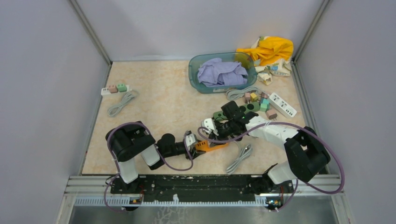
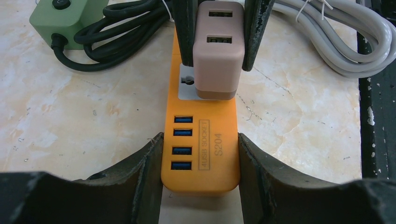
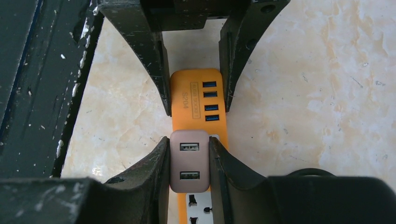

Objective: Pull the plug off the socket

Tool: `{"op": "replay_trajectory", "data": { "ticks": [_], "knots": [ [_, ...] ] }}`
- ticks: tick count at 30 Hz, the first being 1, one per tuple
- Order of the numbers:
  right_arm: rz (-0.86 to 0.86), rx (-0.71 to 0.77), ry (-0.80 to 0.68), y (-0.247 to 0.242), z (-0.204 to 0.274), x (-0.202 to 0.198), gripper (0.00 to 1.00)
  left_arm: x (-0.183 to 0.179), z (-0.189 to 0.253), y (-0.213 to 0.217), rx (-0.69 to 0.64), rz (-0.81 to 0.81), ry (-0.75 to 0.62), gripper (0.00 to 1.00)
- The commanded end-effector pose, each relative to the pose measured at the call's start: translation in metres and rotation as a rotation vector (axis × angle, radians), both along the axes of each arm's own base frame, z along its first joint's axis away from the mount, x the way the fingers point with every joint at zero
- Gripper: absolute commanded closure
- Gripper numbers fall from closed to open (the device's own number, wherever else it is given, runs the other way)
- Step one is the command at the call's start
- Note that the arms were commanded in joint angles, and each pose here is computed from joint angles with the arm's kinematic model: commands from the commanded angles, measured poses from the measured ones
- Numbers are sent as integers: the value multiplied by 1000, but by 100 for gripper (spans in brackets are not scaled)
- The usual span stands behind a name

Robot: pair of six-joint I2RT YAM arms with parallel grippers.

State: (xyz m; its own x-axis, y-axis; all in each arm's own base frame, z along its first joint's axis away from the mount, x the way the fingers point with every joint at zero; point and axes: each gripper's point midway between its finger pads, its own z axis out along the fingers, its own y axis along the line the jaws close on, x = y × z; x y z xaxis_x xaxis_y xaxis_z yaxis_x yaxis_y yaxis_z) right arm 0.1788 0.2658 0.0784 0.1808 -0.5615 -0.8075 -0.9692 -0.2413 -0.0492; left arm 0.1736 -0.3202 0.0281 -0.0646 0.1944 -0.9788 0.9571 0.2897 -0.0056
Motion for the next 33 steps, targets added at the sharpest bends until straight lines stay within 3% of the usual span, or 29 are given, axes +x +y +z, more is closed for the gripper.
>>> {"op": "replay_trajectory", "data": {
  "ticks": [1, 7, 14, 22, 33],
  "knots": [
    [-53, 105, -91, 10, 32, 27, 100, -4, -9, 3, 29, -5, 40, 100],
    [4, 89, -132, -8, 30, 23, 100, -5, -10, 4, 31, -5, 39, 100],
    [113, 151, -48, 3, 33, -6, 100, -5, -8, 3, 25, -8, 41, 100],
    [25, 153, -46, 20, 42, 5, 100, -5, -9, 2, 25, -8, 44, 100],
    [44, 206, -47, -2, 74, 7, 100, -5, -9, 0, 22, -16, 48, 100]
  ]
}}
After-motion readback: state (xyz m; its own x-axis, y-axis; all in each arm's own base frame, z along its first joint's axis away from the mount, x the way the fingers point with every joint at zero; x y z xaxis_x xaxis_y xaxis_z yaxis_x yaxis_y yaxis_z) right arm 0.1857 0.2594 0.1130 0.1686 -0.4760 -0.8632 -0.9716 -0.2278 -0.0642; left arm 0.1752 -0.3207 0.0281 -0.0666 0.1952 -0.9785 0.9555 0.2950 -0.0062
